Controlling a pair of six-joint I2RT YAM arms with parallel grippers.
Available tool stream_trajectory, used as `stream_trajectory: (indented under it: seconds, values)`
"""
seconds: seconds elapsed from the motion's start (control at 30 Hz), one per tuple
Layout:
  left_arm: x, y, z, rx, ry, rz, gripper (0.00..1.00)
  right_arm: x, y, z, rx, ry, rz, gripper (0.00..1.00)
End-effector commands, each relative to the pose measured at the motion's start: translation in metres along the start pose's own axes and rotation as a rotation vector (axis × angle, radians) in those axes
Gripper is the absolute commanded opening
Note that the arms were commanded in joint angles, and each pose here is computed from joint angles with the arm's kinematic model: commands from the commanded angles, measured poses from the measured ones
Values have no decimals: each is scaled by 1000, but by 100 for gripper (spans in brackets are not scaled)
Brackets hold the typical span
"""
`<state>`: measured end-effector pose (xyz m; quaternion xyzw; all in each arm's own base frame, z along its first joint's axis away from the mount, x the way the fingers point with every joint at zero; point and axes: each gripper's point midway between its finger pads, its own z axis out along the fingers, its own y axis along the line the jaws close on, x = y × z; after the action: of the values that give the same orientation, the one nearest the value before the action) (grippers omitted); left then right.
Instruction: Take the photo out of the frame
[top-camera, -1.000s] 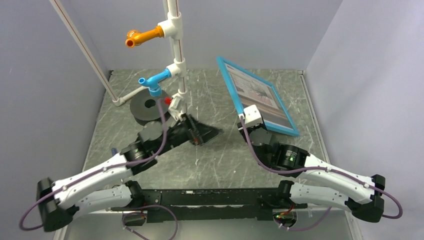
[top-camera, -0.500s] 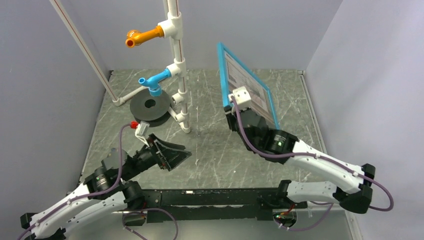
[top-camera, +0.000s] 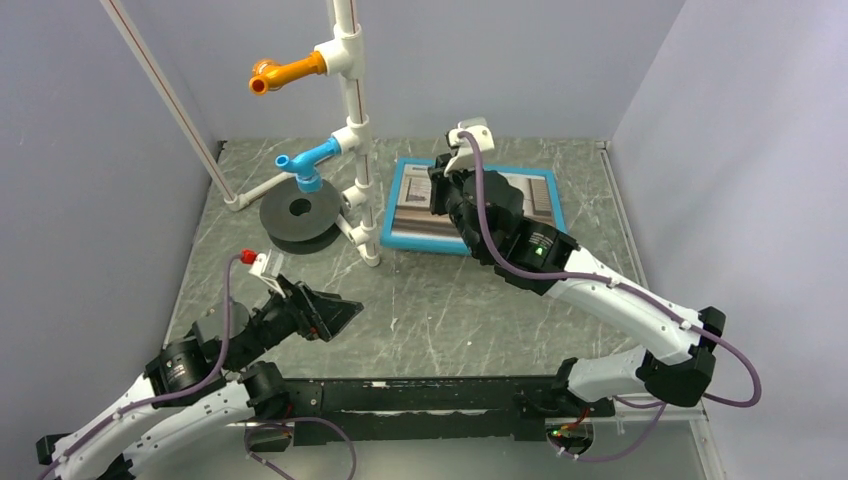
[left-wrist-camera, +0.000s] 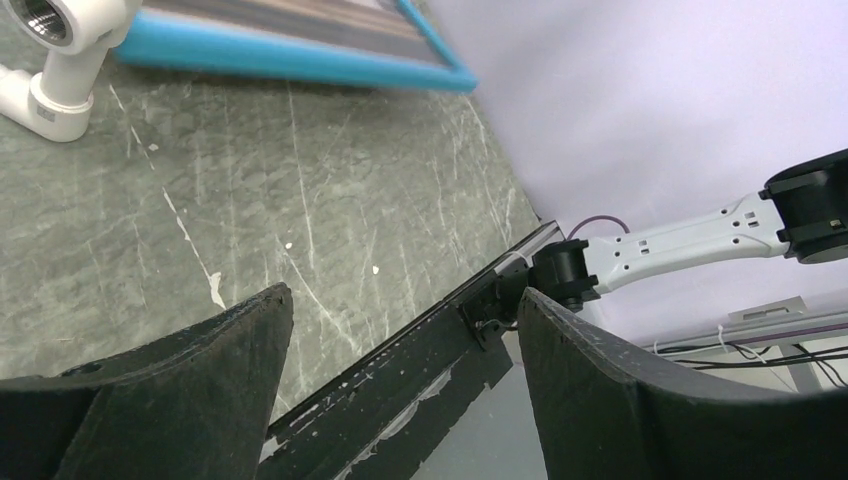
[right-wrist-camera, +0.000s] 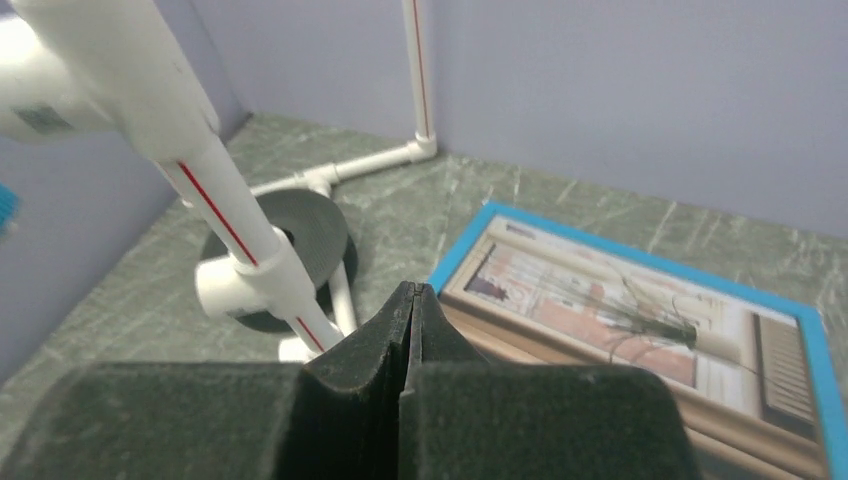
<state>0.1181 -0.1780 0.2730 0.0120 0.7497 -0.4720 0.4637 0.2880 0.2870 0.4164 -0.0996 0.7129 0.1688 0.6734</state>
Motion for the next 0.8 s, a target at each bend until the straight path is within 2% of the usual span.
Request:
stream_trajectory:
  seconds: [0.0,0.1,0.2,0.23,0.27,0.3,0.33,0.47,0.6,0.63,0.7,0.77]
  values:
    - [-3,-8,7,21,-1,26,86,47,-23,3,62,103,-46,0]
    - [-1,-9,13,8,25,43,86,104,-43,1,18,250,-72,2]
    - [3,-7,21,-13,46,52,87,158,-51,-7,-51,351,-212,35]
    - [5,-5,23,-22,49,51,87,173,-52,-8,-68,368,-247,56]
    - [6,-2,24,-31,47,48,88,192,-52,-8,-95,399,-297,71]
    - [6,0,25,-39,41,43,89,211,-50,-10,-132,447,-340,80]
    - [6,2,26,-46,31,38,89,228,-45,-11,-163,494,-380,84]
    - [6,13,24,-73,-2,15,93,288,-31,-12,-265,606,-539,90]
    - [16,27,24,-116,15,3,96,321,-4,-24,-560,553,-609,90]
    - [20,30,25,-124,23,-1,96,326,-1,-23,-607,517,-621,88]
    - [25,31,29,-119,30,-14,97,328,-2,-17,-643,474,-645,78]
    - [30,29,34,-99,41,-23,97,325,-7,-3,-636,471,-584,74]
